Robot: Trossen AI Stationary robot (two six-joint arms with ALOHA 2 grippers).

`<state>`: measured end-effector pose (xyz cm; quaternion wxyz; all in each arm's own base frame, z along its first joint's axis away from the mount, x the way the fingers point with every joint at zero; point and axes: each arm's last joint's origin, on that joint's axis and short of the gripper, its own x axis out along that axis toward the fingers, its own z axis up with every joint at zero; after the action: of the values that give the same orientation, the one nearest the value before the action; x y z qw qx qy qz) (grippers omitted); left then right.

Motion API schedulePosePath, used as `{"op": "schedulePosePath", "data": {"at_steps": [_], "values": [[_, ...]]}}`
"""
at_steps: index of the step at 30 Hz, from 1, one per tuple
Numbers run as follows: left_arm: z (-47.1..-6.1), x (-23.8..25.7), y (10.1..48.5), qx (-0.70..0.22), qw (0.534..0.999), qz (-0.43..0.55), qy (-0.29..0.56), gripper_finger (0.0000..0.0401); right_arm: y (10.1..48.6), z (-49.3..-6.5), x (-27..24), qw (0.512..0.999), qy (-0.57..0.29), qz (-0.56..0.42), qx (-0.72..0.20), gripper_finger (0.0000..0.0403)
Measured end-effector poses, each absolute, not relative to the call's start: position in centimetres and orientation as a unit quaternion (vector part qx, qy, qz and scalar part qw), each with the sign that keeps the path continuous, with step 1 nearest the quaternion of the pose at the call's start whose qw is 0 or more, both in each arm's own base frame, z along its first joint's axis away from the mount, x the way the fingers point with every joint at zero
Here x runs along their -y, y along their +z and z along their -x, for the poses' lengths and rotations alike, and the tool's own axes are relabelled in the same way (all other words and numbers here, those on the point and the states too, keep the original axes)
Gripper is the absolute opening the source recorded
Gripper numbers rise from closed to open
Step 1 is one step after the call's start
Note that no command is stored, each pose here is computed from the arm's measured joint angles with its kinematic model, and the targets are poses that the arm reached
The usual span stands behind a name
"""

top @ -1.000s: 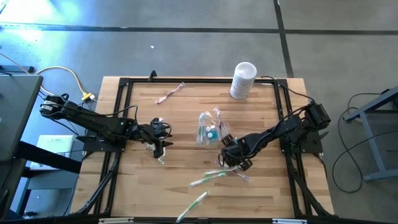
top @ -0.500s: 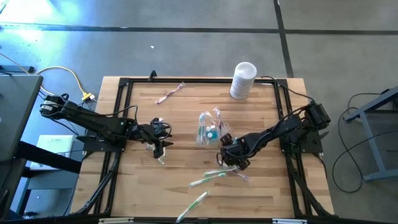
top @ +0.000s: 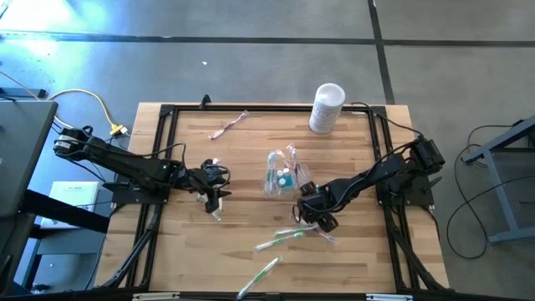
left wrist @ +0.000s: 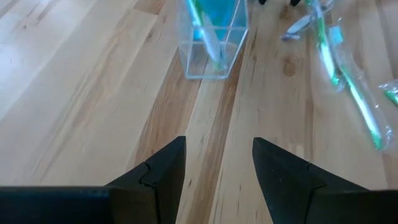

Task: Pick & Place toothbrushing station
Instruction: Put the blue mouthwash bottle into the transparent organizer

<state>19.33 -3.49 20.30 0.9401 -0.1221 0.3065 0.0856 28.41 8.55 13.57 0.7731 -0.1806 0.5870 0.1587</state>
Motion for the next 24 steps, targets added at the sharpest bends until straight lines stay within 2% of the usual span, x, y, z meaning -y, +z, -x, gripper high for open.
{"op": "schedulePosePath", "data": {"at_steps": [5, 11, 24], "values": [[-19.1, 3.4, 19.6, -0.308, 0.939, 0.125, 0.087, 0.0180, 13.5, -28.3, -8.5, 0.784, 0.104, 0.122, -0.600, 0.0293], [-19.2, 3.5, 19.7, -0.301, 0.941, 0.127, 0.085, 0.0180, 13.6, -28.6, -8.2, 0.778, 0.149, 0.173, -0.585, 0.0293], [-19.3, 3.5, 19.8, -0.295, 0.943, 0.127, 0.083, 0.0180, 13.8, -29.5, -8.5, 0.809, 0.161, 0.139, -0.548, 0.0293]]}}
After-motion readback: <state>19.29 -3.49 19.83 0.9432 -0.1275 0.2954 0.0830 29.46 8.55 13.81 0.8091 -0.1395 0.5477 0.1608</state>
